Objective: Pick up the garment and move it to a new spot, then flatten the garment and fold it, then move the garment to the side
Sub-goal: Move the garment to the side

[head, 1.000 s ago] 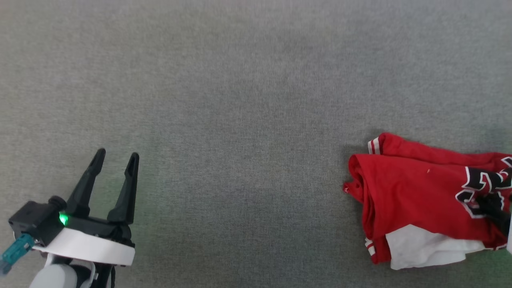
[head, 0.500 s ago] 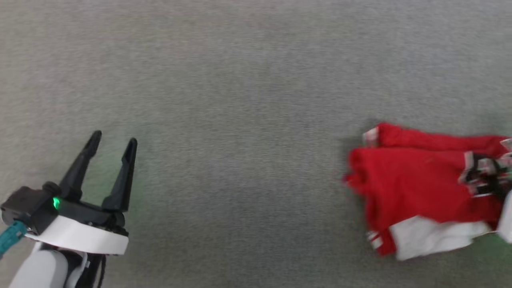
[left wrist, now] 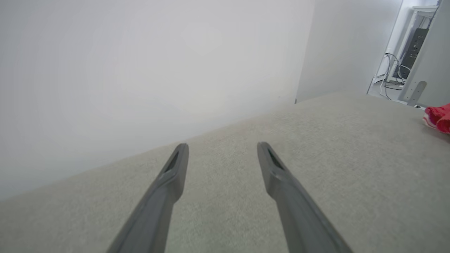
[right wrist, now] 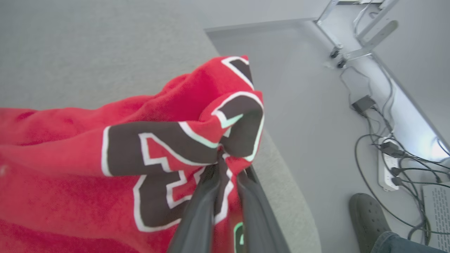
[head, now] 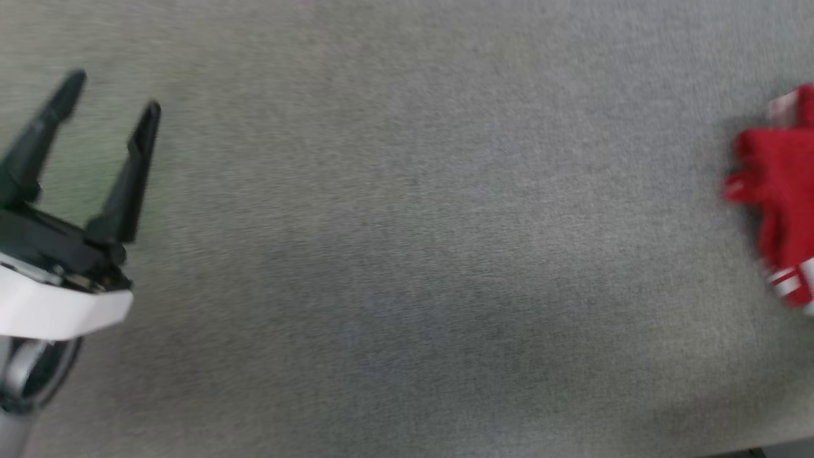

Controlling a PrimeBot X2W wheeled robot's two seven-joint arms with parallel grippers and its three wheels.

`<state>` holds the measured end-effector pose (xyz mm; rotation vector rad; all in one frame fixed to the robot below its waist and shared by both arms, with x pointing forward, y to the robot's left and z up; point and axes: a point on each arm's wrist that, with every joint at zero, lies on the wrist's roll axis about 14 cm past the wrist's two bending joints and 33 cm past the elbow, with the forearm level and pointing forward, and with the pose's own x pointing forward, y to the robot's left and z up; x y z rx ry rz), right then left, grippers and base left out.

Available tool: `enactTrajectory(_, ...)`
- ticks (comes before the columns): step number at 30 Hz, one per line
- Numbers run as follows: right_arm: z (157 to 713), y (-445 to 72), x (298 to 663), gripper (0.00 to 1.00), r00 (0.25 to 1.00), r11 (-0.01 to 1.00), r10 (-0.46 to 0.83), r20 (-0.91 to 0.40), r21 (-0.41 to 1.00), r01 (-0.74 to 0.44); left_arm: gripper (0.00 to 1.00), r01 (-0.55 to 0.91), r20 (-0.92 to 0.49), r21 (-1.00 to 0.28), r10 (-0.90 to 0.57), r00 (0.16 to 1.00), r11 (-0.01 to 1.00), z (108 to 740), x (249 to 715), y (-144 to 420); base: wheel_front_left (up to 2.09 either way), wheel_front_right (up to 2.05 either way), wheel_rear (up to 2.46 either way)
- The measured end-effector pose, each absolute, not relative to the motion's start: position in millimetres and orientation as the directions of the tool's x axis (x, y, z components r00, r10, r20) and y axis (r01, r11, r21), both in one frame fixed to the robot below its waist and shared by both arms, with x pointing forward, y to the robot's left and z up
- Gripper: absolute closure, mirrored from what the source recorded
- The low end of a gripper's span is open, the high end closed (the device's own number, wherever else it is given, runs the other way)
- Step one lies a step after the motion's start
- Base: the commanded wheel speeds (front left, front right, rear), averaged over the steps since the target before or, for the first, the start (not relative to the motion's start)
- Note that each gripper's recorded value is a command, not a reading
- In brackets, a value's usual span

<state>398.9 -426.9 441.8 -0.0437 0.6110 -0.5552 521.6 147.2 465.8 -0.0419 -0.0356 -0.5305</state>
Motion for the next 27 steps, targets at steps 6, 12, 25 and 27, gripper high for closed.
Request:
enactTrajectory(6,456,-475,402,1.0,0.634,0.747,-0.662,-0.399,-0.284,0.601,0.0,0.589,0.082,-0.018,-0.585,0.807,0.808,459,548,122,0.0,0.0,0.0)
enactTrajectory(12,450,-488,409,1.0,0.608,0.697,-0.717,-0.341,-0.327,0.638,0.0,0.623,0.079,-0.025,-0.62,0.781,0.782,446,558,112,0.0,0.0,0.0)
enactTrajectory(25,433,-484,424,0.53,0.611,0.686,-0.727,-0.315,-0.369,0.627,0.0,0.604,0.072,-0.008,-0.602,0.795,0.797,449,559,123,0.0,0.0,0.0)
enactTrajectory(27,433,-480,425,0.33,0.615,0.69,-0.723,-0.315,-0.367,0.624,0.0,0.599,0.075,-0.009,-0.597,0.799,0.801,452,558,124,0.0,0.0,0.0)
